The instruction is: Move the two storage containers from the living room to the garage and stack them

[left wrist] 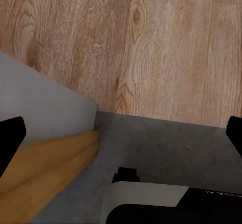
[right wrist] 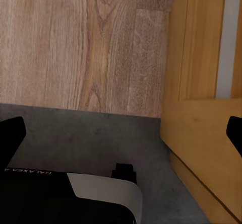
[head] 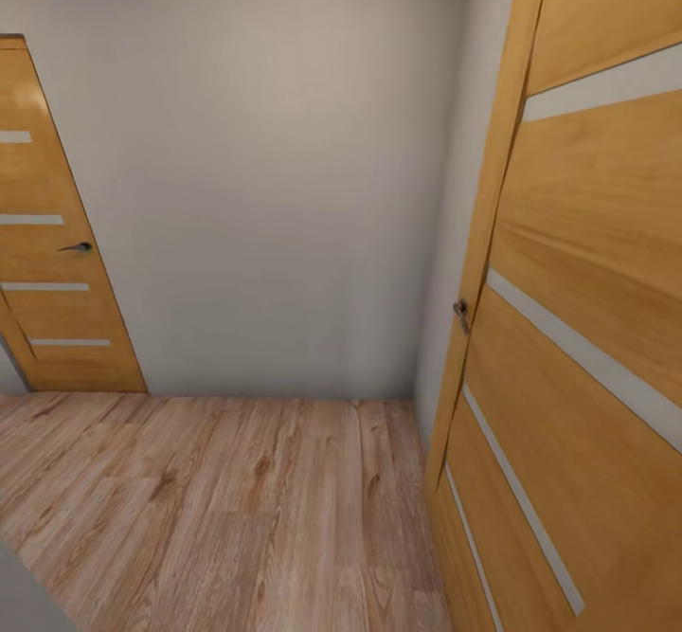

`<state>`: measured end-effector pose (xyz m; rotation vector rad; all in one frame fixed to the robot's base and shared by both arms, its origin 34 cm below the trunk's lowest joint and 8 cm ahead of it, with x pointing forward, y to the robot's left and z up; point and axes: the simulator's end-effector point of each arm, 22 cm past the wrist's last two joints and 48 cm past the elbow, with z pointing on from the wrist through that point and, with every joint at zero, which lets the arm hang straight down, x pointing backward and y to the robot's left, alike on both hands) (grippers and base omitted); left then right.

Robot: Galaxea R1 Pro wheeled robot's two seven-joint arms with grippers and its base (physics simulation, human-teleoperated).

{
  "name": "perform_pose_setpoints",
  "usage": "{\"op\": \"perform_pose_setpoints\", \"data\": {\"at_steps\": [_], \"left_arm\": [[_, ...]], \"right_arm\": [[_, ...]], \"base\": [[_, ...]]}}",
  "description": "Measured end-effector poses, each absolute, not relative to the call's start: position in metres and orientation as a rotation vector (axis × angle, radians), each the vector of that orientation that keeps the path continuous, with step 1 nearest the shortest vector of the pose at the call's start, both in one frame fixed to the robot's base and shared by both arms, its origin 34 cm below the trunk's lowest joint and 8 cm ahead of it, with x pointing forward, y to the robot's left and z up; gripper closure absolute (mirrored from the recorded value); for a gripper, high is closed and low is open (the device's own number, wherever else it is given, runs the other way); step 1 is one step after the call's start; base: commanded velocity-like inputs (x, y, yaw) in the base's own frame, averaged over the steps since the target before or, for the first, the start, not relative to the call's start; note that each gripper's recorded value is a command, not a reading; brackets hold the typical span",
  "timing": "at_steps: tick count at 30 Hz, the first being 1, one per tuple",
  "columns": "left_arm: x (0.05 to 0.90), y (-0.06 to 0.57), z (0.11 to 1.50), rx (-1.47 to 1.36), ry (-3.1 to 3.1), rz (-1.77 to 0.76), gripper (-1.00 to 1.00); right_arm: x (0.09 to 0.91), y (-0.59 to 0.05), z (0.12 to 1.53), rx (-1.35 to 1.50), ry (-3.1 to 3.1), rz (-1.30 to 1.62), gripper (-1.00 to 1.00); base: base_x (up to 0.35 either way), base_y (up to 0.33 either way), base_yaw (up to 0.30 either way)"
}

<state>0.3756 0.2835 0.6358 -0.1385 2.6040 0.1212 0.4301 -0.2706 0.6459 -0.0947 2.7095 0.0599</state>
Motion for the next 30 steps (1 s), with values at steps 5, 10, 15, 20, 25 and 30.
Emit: {"op": "perform_pose_setpoints", "data": {"at_steps": [5,10,15,20,25,30], "left_arm": [[0.3756,0.2833,0.6358,-0.139,2.604,0.121,-1.00],[0.3755,0.2835,0.6359,-0.139,2.604,0.122,-1.00],[0.3754,0.2836,0.6361,-0.139,2.604,0.122,-1.00],[0.3754,0.2836,0.6360,-0.139,2.603,0.123,-1.00],[0.3755,0.2835,0.6358,-0.139,2.604,0.122,-1.00],[0.3756,0.2836,0.6358,-0.139,2.604,0.123,-1.00]], "right_arm": [[0.4302,-0.2704,0.6459,-0.095,2.709,0.060,-1.00],[0.4306,-0.2706,0.6462,-0.096,2.708,0.060,-1.00],[0.4308,-0.2706,0.6465,-0.096,2.707,0.060,-1.00],[0.4305,-0.2706,0.6463,-0.096,2.707,0.060,-1.00],[0.4309,-0.2706,0.6462,-0.096,2.707,0.060,-1.00],[0.4308,-0.2706,0.6461,-0.096,2.708,0.060,-1.00]], "base": [[0.004,0.001,0.000],[0.093,-0.022,0.000],[0.284,-0.082,0.000],[0.263,-0.015,0.000],[0.036,-0.001,0.000],[0.005,0.000,0.000]]}}
